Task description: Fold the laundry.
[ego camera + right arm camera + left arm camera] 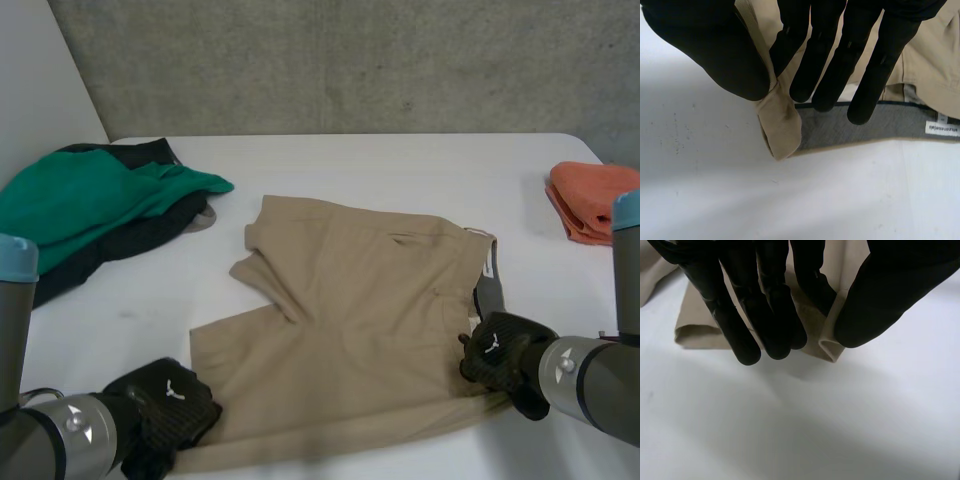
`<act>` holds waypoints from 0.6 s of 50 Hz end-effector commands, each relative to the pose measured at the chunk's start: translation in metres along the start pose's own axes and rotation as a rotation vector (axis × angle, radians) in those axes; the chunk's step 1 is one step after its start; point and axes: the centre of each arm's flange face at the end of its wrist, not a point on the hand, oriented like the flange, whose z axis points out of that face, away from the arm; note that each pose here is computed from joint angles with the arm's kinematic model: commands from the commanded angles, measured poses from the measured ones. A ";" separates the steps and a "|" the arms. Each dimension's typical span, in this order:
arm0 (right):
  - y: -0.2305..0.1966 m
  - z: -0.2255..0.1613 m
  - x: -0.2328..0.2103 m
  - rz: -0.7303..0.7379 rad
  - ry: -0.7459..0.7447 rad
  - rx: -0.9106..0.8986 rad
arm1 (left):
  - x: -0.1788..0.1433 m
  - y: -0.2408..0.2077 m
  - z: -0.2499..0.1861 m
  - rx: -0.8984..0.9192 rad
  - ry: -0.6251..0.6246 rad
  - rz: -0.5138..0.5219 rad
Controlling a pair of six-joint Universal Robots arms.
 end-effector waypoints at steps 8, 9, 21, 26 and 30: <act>-0.018 0.069 0.087 0.299 0.431 0.155 | -0.106 -0.115 0.098 0.520 -0.458 -0.029; -0.018 0.074 0.093 0.317 0.470 0.157 | -0.114 -0.121 0.106 0.548 -0.488 -0.034; -0.032 0.144 0.152 0.318 0.894 0.333 | -0.175 -0.157 0.211 0.707 -0.739 0.063; -0.035 0.176 0.150 0.270 0.953 0.375 | -0.185 -0.152 0.230 0.688 -0.777 0.025; -0.038 0.192 0.143 0.246 0.953 0.388 | -0.177 -0.152 0.231 0.706 -0.735 -0.018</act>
